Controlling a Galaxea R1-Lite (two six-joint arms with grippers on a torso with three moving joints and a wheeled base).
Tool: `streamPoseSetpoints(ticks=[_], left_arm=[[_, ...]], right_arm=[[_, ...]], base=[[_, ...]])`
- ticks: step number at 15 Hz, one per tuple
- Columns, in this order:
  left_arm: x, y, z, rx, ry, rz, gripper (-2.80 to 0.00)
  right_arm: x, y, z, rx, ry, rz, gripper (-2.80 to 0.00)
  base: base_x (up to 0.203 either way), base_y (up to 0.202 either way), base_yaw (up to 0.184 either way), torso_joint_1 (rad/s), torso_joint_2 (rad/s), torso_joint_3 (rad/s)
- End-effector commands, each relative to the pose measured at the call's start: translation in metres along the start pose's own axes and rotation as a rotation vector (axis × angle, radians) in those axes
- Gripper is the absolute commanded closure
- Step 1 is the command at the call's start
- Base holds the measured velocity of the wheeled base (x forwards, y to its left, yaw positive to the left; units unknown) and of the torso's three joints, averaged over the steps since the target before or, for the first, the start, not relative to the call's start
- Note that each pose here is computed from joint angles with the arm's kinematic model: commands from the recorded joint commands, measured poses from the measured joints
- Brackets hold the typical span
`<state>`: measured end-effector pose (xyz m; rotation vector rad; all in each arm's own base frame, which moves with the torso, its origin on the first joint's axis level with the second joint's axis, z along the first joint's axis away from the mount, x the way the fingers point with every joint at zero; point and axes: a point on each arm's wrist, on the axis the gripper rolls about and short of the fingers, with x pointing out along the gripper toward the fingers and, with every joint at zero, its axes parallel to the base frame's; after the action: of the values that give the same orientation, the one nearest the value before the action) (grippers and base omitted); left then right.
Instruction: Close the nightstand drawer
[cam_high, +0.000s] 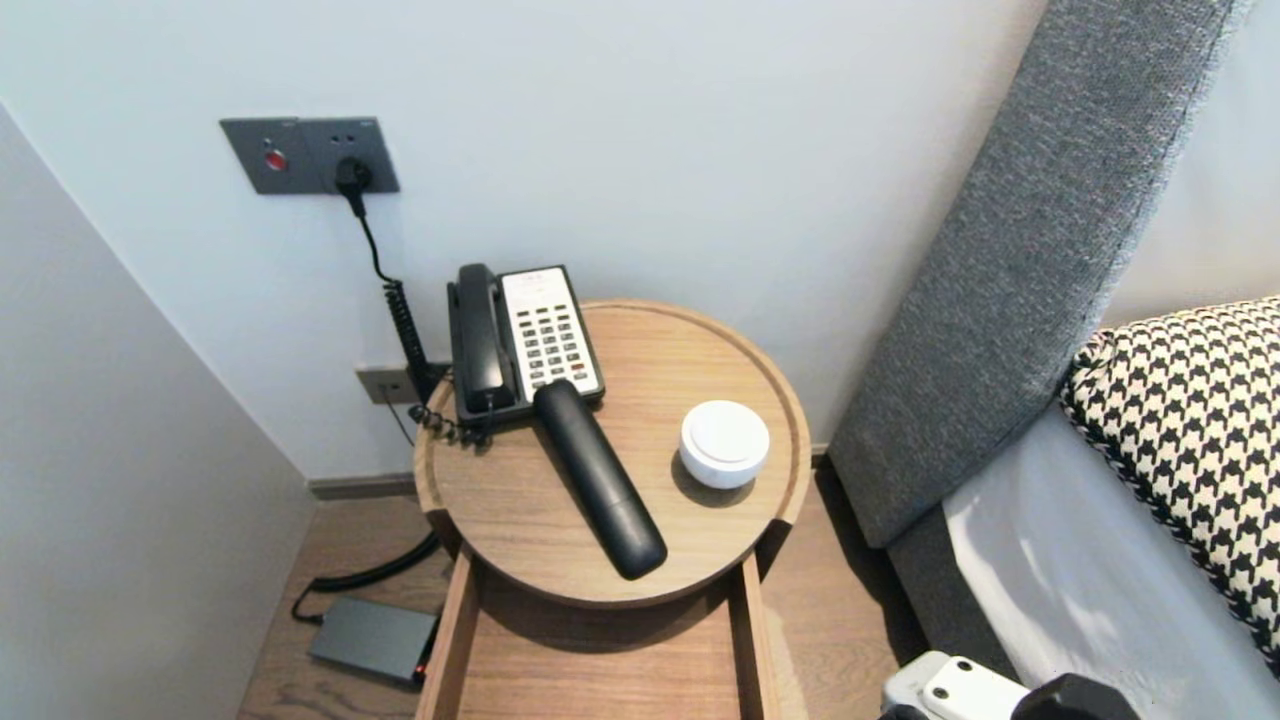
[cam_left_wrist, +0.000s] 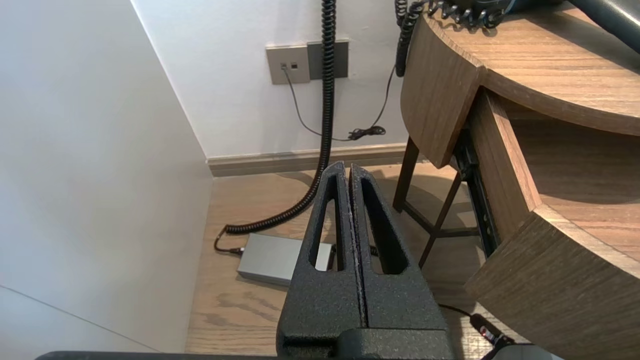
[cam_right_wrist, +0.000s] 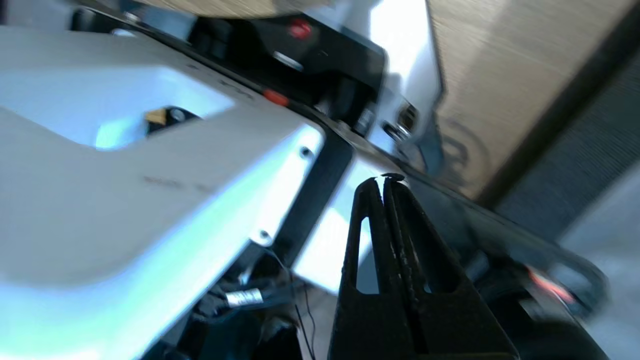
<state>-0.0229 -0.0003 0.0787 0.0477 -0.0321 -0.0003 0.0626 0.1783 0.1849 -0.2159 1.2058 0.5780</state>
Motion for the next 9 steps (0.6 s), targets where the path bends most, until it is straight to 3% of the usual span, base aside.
streamPoseSetpoints(ticks=[1,9], left_arm=[[0.001,0.0,-0.003,0.0,0.011,0.001,0.0],[0.001,0.0,-0.003,0.0,0.011,0.001,0.0]], right_arm=[[0.028,0.005,-0.002,-0.007,0.019,-0.016,0.0],[0.075,0.019,0.017,0.011,-0.019,-0.03,0.0]], base=[[0.0,0.0,0.0,0.0,0.0,0.0],[0.0,0.0,0.0,0.0,0.0,0.0]])
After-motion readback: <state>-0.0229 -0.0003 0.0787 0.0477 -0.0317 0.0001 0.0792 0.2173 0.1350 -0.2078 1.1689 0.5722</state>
